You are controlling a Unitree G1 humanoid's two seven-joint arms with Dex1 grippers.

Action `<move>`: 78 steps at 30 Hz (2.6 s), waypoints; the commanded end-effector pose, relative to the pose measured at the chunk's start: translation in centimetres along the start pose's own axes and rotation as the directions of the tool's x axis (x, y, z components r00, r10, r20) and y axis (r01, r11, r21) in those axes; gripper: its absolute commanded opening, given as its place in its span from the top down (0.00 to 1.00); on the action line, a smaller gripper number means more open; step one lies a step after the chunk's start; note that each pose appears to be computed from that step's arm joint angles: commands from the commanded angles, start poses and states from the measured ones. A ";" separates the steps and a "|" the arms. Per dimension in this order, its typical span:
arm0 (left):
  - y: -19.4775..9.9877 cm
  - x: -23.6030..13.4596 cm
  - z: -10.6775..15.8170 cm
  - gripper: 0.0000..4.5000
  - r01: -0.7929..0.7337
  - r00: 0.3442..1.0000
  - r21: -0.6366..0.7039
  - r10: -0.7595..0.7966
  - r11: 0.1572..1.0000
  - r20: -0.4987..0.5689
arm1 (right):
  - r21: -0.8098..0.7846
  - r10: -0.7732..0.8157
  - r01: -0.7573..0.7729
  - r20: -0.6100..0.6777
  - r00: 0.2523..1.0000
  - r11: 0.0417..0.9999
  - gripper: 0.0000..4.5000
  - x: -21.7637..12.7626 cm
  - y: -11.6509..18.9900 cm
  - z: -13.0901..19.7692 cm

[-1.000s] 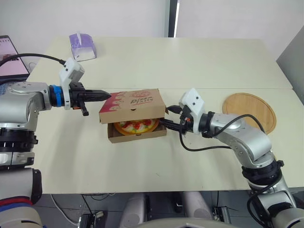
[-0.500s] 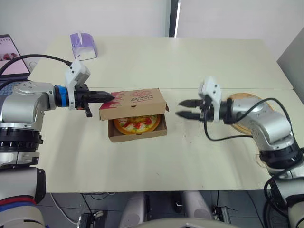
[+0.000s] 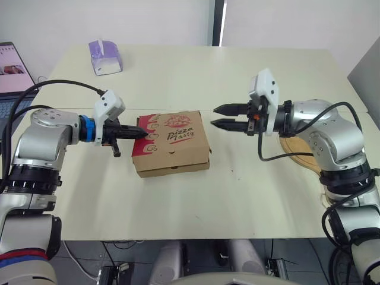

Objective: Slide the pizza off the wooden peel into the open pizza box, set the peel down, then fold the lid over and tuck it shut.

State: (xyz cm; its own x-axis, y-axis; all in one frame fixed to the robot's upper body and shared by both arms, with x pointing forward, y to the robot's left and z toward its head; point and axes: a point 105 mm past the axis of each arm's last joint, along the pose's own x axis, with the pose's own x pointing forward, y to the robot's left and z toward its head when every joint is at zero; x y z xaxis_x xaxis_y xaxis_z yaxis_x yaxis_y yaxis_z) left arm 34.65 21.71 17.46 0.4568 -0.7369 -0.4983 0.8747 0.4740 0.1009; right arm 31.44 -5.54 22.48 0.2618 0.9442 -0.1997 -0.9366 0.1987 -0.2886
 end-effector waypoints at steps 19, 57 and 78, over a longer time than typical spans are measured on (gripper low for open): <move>-0.2 0.5 1.2 1.00 0.014 1.000 0.070 -0.015 0.997 0.018 | -0.304 0.003 -0.054 -0.166 0.986 0.951 0.01 2.5 0.9 -4.4; -1.5 2.1 -1.0 1.00 0.062 0.997 0.123 -0.055 0.990 -0.057 | -0.214 0.000 -0.022 -0.103 0.995 0.977 0.01 1.2 1.6 -4.7; -0.9 1.9 -1.0 1.00 0.050 0.997 0.134 -0.042 0.990 -0.060 | -0.208 -0.051 0.001 -0.235 0.971 0.978 0.99 1.7 0.0 -9.2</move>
State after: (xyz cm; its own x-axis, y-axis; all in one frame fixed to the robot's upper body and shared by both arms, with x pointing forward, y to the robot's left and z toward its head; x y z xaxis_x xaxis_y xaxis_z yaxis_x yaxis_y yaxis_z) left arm 34.57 20.25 16.00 0.4162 -0.7389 -0.5300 0.9077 0.3721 0.1941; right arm 33.94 -6.97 11.69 0.3513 0.8275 -0.4379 -0.8908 0.1514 -0.4285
